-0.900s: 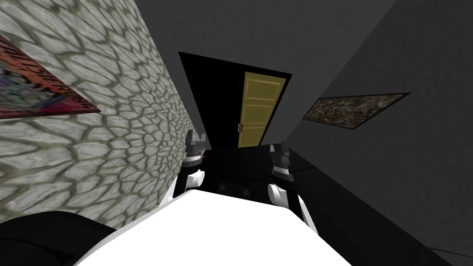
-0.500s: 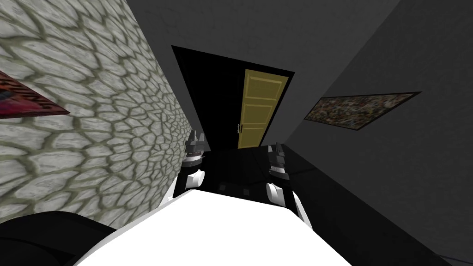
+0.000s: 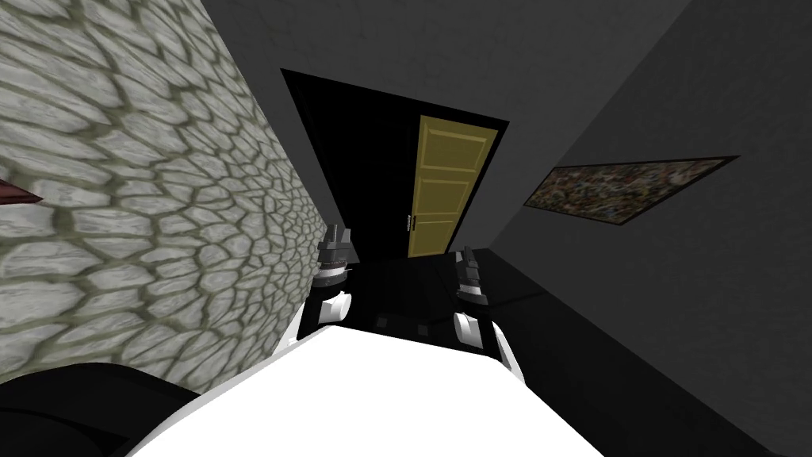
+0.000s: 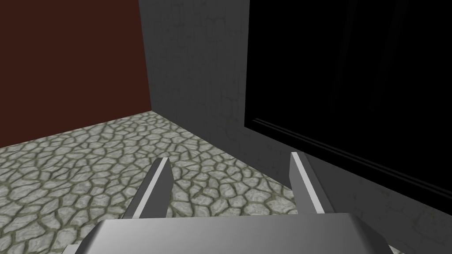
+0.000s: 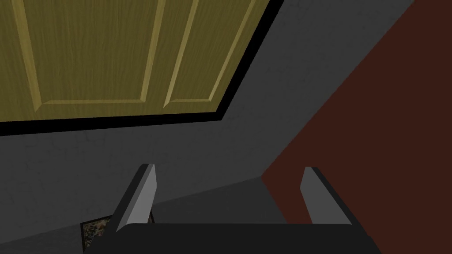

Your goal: Pull the door open

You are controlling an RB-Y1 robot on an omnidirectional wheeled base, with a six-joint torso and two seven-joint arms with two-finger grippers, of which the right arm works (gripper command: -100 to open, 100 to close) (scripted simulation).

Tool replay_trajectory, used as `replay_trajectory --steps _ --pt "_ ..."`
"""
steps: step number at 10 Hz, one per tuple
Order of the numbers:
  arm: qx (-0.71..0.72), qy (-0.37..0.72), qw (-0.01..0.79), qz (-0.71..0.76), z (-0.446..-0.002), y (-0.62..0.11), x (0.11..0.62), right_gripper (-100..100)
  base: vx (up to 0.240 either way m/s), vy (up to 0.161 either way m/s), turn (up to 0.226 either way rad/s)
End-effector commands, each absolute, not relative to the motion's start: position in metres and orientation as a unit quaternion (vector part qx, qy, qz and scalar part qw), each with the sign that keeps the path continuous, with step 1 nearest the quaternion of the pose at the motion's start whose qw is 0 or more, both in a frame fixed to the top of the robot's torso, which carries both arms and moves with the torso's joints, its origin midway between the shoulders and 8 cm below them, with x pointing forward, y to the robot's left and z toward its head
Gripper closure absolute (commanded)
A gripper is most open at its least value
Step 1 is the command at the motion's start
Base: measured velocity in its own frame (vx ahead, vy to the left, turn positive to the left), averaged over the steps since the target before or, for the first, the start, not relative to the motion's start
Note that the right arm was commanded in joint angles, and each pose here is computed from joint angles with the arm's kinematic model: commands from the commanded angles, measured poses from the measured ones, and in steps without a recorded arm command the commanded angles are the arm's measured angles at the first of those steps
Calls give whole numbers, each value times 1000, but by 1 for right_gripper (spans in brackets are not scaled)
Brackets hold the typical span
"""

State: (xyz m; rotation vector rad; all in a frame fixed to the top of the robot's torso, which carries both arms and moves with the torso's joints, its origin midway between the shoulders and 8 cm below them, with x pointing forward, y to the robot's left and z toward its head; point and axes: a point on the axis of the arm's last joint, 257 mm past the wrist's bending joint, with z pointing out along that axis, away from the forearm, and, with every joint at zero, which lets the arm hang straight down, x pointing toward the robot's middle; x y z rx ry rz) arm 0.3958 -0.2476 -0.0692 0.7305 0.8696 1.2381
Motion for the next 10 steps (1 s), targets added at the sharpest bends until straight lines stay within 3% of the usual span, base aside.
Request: replay_trajectory --steps 1,10 --pt "314 403 673 535 -82 -243 401 -100 123 38 -26" --pt "273 466 691 480 -132 -225 422 -100 102 15 -19"
